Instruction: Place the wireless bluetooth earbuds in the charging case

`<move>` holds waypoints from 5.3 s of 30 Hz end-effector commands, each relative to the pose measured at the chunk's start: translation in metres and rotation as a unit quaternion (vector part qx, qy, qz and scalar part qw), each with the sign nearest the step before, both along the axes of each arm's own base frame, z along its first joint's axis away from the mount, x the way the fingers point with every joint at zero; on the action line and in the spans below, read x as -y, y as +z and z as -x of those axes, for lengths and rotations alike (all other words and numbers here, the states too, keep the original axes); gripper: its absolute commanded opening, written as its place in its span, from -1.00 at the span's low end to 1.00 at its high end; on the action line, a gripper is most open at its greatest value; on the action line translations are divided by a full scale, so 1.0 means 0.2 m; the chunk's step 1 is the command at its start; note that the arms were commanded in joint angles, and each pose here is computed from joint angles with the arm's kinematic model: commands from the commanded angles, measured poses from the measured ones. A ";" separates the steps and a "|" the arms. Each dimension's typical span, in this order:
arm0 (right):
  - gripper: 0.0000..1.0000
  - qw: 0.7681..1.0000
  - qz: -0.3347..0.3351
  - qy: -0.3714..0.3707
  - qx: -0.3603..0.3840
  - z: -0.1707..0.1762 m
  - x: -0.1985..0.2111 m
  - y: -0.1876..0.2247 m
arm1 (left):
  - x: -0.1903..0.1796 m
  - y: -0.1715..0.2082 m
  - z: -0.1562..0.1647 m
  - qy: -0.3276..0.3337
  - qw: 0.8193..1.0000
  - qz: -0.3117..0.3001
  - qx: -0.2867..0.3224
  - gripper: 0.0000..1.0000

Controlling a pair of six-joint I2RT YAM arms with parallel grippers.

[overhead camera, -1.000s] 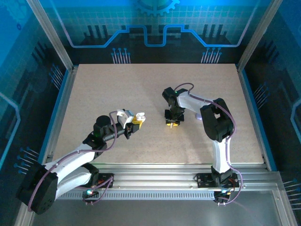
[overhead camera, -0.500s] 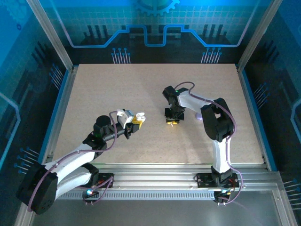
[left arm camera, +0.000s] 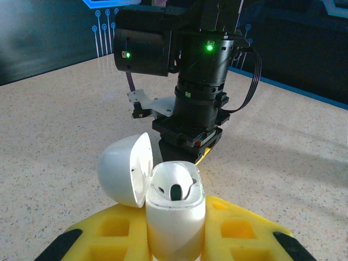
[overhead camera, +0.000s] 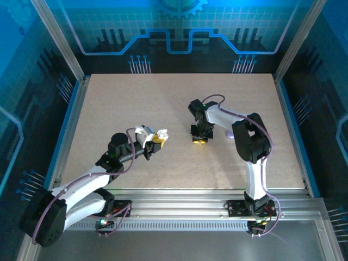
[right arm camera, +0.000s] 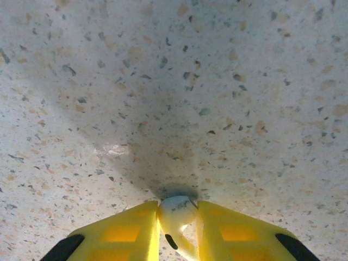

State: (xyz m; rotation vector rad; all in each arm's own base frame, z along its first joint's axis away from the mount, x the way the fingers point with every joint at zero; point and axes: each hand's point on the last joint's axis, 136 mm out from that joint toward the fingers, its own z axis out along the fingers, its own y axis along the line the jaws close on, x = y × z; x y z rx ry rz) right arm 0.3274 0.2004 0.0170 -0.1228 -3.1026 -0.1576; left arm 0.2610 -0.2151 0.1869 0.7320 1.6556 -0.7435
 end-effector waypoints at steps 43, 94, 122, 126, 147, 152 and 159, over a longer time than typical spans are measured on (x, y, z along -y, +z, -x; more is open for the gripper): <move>-0.68 0.927 -0.185 -0.076 0.317 -0.08 -0.03 0.88 | 0.51 0.01 -0.27 -0.036 0.995 0.087 -0.017 -0.81; -0.66 0.874 -0.271 -0.093 0.392 -0.06 -0.21 1.07 | 0.52 0.25 -0.38 0.007 0.978 0.206 0.020 -0.80; -0.42 0.880 -0.256 -0.092 0.390 -0.01 -0.18 1.04 | 0.51 0.31 -0.35 -0.002 0.974 0.224 0.041 -0.79; -0.39 0.879 -0.255 -0.093 0.392 0.00 -0.17 1.05 | 0.50 0.31 -0.34 -0.003 0.974 0.221 0.045 -0.80; -0.43 0.856 -0.295 -0.038 0.422 0.05 -0.22 1.20 | 0.52 0.33 -0.30 -0.029 0.975 0.213 0.059 -0.80; -0.39 0.854 -0.299 -0.029 0.425 0.06 -0.22 1.21 | 0.52 0.34 -0.29 -0.034 0.974 0.215 0.063 -0.80; -0.38 0.849 -0.303 -0.018 0.432 0.08 -0.22 1.24 | 0.53 0.35 -0.28 -0.038 0.974 0.213 0.067 -0.80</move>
